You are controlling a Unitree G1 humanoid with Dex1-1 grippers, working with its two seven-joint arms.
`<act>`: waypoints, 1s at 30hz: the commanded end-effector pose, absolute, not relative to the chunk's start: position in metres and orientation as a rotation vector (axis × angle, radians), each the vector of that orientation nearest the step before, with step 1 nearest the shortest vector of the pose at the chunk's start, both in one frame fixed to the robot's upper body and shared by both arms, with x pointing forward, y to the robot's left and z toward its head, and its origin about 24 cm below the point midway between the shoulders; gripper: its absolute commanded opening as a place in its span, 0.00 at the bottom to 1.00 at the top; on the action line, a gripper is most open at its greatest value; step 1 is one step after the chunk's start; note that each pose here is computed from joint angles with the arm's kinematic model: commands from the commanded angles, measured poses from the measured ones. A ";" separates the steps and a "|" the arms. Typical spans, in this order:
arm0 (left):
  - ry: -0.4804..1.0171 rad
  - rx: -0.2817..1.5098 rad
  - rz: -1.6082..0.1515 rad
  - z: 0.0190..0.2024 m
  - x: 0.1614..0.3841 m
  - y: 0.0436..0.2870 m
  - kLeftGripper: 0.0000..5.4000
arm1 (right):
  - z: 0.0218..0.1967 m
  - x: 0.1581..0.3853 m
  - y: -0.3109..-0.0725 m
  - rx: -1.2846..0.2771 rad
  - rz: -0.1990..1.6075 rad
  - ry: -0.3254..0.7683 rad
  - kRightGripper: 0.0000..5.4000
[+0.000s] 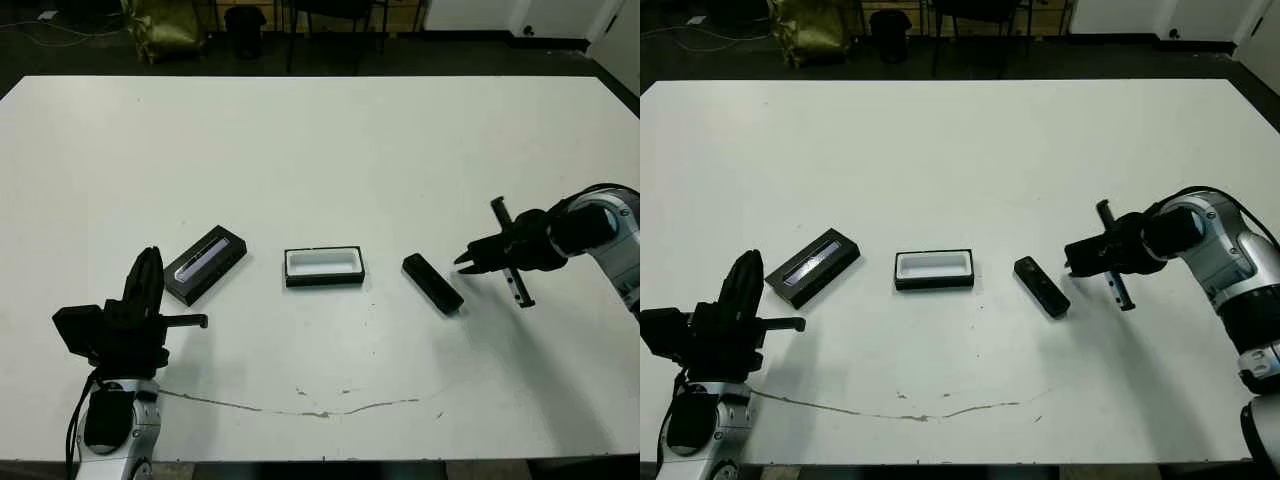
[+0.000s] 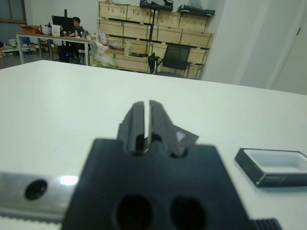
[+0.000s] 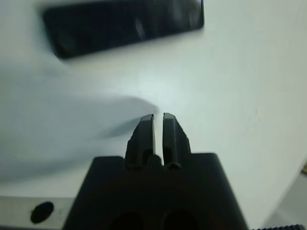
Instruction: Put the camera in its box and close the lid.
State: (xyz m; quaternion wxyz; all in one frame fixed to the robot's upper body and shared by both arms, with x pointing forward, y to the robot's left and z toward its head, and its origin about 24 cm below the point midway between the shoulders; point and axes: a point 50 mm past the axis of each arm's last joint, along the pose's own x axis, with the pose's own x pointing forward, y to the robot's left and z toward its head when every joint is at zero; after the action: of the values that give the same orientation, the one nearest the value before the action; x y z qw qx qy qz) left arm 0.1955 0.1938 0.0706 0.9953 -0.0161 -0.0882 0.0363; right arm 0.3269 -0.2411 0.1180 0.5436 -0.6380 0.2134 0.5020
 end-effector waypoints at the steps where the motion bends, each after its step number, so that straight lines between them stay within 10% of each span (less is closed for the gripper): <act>1: -0.140 -0.022 0.088 0.064 0.192 0.195 0.00 | 0.130 0.331 -0.253 -1.579 1.074 0.522 0.00; 7: -0.139 -0.046 0.082 0.063 0.193 0.195 0.00 | 0.159 0.331 -0.260 -1.504 0.809 0.316 0.00; 13: -0.137 -0.047 0.074 0.064 0.193 0.193 0.00 | 0.182 0.292 -0.242 -0.820 0.649 -0.090 0.00; 18: -0.132 -0.045 0.068 0.064 0.194 0.192 0.00 | 0.150 0.258 -0.236 -0.210 0.560 -0.045 0.00; 30: -0.136 -0.047 0.056 0.064 0.194 0.191 0.00 | 0.123 0.203 -0.198 0.090 0.341 0.097 0.00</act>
State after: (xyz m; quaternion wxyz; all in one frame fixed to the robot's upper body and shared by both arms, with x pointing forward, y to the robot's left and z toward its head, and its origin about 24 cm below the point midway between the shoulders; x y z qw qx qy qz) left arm 0.1964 0.1898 0.0697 0.9955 -0.0253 -0.0873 0.0261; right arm 0.2086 -0.2002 0.1317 0.9830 0.0270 0.0209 0.1804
